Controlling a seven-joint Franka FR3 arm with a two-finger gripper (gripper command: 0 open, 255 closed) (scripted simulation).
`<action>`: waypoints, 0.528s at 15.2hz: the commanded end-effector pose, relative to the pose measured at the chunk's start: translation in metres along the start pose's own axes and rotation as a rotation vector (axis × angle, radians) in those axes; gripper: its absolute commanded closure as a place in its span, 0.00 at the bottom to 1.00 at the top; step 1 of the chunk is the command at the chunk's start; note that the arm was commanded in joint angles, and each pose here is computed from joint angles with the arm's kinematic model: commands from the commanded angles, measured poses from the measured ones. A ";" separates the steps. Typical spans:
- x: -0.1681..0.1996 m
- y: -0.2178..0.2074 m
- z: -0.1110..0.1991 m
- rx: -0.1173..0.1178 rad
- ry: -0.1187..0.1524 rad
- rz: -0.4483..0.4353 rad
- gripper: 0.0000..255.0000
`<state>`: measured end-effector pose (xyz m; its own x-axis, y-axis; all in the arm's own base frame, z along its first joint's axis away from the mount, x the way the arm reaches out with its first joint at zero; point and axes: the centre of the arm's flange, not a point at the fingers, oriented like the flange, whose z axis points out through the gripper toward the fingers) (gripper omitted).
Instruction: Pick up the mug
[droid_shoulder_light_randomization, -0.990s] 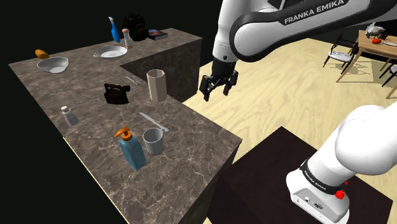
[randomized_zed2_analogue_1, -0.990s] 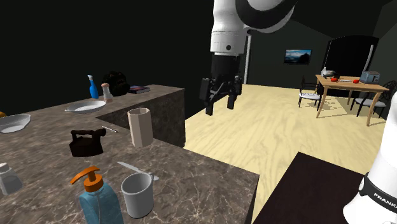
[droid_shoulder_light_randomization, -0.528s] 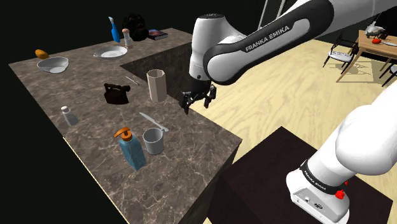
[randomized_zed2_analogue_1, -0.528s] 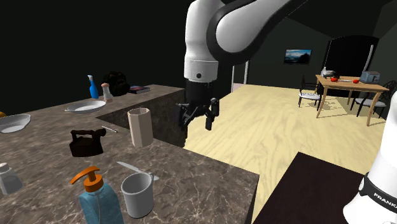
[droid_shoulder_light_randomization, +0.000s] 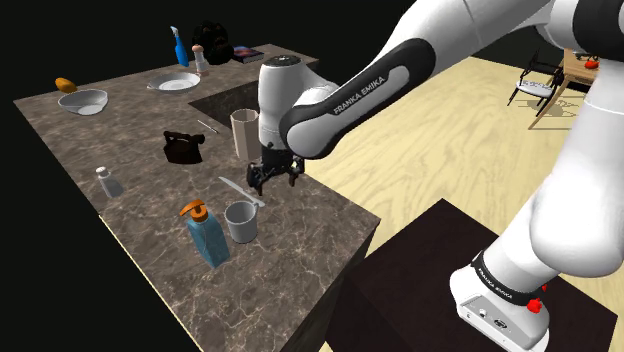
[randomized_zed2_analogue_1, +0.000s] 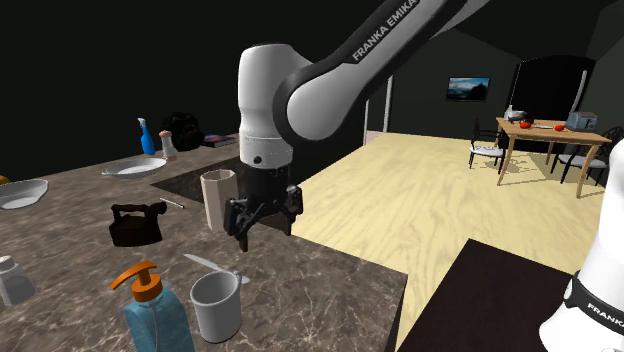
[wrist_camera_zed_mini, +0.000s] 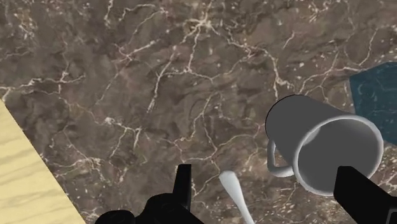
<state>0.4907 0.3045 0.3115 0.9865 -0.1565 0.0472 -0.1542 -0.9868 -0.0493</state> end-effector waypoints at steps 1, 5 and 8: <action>0.007 -0.017 0.019 0.002 0.001 0.006 0.00; 0.023 -0.053 0.053 0.005 0.002 0.016 0.00; 0.025 -0.057 0.068 0.005 0.002 0.017 0.00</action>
<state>0.5262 0.3581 0.2537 0.9837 -0.1731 0.0479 -0.1704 -0.9838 -0.0553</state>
